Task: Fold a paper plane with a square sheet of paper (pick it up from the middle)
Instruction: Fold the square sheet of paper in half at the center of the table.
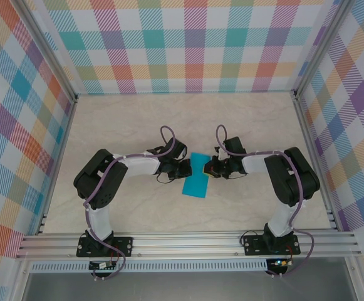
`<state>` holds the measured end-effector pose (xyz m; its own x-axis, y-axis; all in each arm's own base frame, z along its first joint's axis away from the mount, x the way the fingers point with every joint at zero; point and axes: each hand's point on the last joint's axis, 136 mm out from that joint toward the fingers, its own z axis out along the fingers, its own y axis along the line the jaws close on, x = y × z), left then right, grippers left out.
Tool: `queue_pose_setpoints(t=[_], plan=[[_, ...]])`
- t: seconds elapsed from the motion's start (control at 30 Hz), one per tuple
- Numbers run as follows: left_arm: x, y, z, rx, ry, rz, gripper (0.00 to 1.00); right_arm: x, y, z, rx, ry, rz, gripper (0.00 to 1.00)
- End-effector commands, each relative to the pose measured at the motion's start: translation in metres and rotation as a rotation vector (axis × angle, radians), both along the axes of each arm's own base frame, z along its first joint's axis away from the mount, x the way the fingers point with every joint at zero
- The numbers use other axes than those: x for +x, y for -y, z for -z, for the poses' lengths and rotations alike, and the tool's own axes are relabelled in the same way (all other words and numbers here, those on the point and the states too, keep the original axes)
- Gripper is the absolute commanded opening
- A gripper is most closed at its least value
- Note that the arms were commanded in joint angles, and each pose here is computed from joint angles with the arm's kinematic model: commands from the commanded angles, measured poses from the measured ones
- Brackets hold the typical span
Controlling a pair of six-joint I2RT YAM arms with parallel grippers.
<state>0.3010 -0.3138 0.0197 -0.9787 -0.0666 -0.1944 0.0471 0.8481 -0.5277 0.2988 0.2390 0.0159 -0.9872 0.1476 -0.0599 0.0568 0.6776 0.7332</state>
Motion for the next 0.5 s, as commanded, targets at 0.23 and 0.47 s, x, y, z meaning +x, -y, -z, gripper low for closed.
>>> queue_pose_setpoints(t=[0.23, 0.47], plan=[[-0.024, -0.028, 0.03, 0.156, -0.084, 0.006, 0.0, 0.014, 0.0, -0.031, 0.04, 0.069, 0.0, 0.0], [-0.024, -0.028, 0.029, 0.155, -0.083, 0.005, 0.0, 0.026, 0.005, -0.022, 0.027, 0.06, 0.004, 0.0]])
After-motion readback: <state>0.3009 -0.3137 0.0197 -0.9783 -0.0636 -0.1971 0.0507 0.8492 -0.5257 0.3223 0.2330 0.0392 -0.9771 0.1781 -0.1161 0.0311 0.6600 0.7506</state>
